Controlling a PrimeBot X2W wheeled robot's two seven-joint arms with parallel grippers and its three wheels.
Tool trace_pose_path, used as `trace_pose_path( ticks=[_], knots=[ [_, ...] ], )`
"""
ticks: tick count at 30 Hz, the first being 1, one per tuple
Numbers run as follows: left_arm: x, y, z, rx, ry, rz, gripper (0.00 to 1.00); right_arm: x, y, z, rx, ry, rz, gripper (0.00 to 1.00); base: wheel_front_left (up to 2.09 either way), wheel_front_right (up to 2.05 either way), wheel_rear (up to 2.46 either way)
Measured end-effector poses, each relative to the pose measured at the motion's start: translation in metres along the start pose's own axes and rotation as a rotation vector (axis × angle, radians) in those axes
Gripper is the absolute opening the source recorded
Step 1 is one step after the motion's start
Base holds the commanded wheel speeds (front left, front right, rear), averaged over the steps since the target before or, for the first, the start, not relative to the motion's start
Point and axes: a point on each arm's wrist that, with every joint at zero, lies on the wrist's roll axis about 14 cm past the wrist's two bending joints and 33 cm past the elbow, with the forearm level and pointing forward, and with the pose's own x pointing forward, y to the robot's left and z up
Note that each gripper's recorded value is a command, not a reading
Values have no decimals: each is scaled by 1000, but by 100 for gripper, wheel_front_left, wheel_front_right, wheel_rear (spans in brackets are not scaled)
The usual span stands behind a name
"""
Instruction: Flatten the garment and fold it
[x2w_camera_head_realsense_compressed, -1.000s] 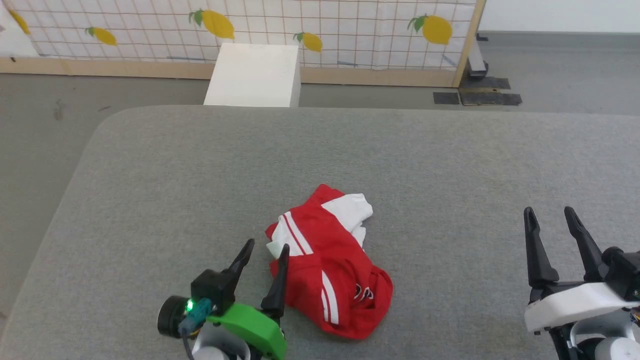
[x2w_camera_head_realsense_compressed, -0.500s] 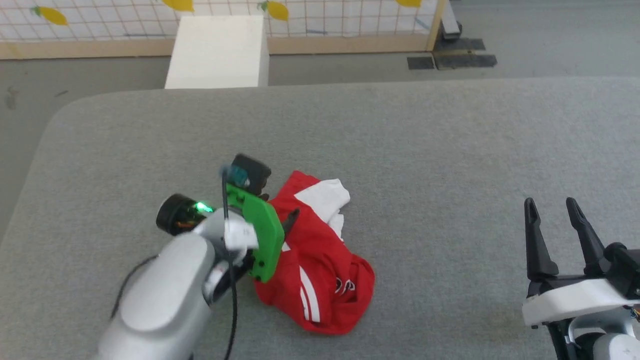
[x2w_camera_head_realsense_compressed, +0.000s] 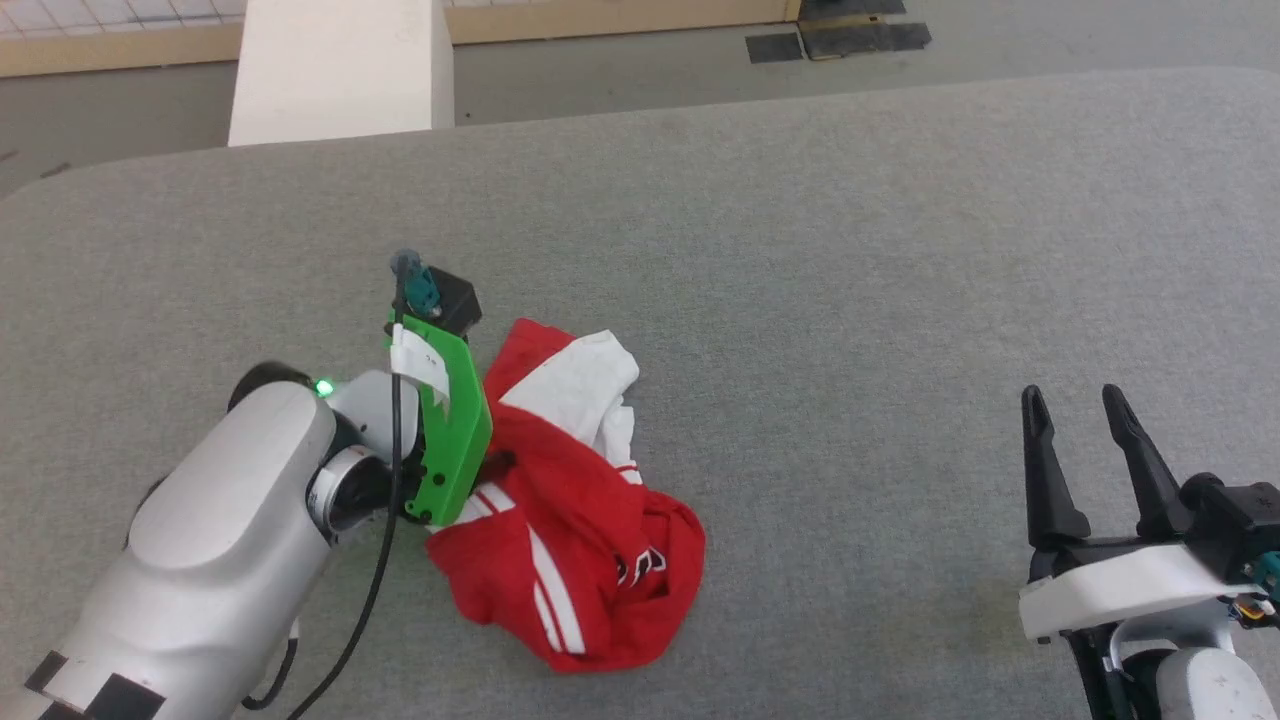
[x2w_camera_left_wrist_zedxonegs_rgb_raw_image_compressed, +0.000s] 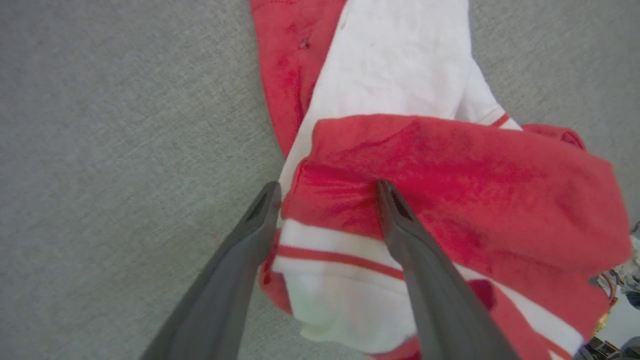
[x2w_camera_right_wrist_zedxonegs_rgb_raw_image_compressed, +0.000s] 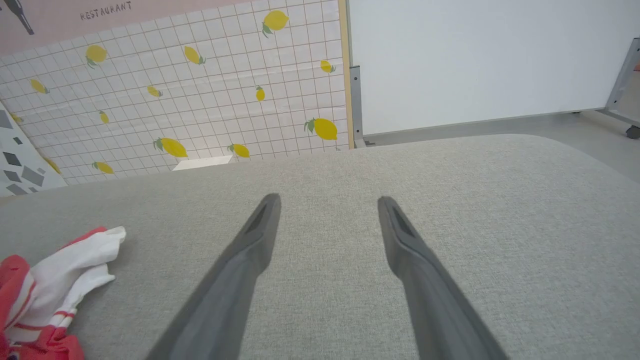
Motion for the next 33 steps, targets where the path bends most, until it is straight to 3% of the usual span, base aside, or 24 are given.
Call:
trace_pose_path(
  ticks=[1, 2, 5, 10, 16, 20, 24, 28, 30, 33],
  knots=[
    [3, -4, -4, -15, 22, -27, 45, 0, -1, -1, 3, 1, -2, 100, 0, 0, 0],
    [5, -9, -5, -34, 34, -58, 0, 1, -1, -3, 3, 4, -5, 100, 0, 0, 0],
    [6, -13, 2, -80, -3, -99, 0, 1, -3, -7, 4, 12, -11, 100, 0, 0, 0],
    [-9, 4, 34, -102, -195, -40, 0, -2, -3, -7, 7, 15, -10, 100, 0, 0, 0],
    [-72, 34, 111, -44, -590, 118, 0, -6, -3, 8, 9, -30, -9, 100, 0, 0, 0],
    [-143, 39, 171, 69, -917, 250, 0, -9, -2, 17, 10, -58, -3, 100, 0, 0, 0],
    [-226, 18, 222, 241, -1267, 342, 0, -10, 0, 23, 11, -72, 2, 100, 0, 0, 0],
    [-289, -31, 250, 402, -1583, 358, 0, -11, -2, 27, 12, -83, -3, 100, 0, 0, 0],
    [-301, -53, 256, 468, -1657, 347, 0, -12, -3, 28, 12, -85, -7, 100, 0, 0, 0],
    [-284, -88, 257, 551, -1654, 271, 0, -12, -4, 28, 15, -87, -11, 100, 0, 0, 0]
  ],
)
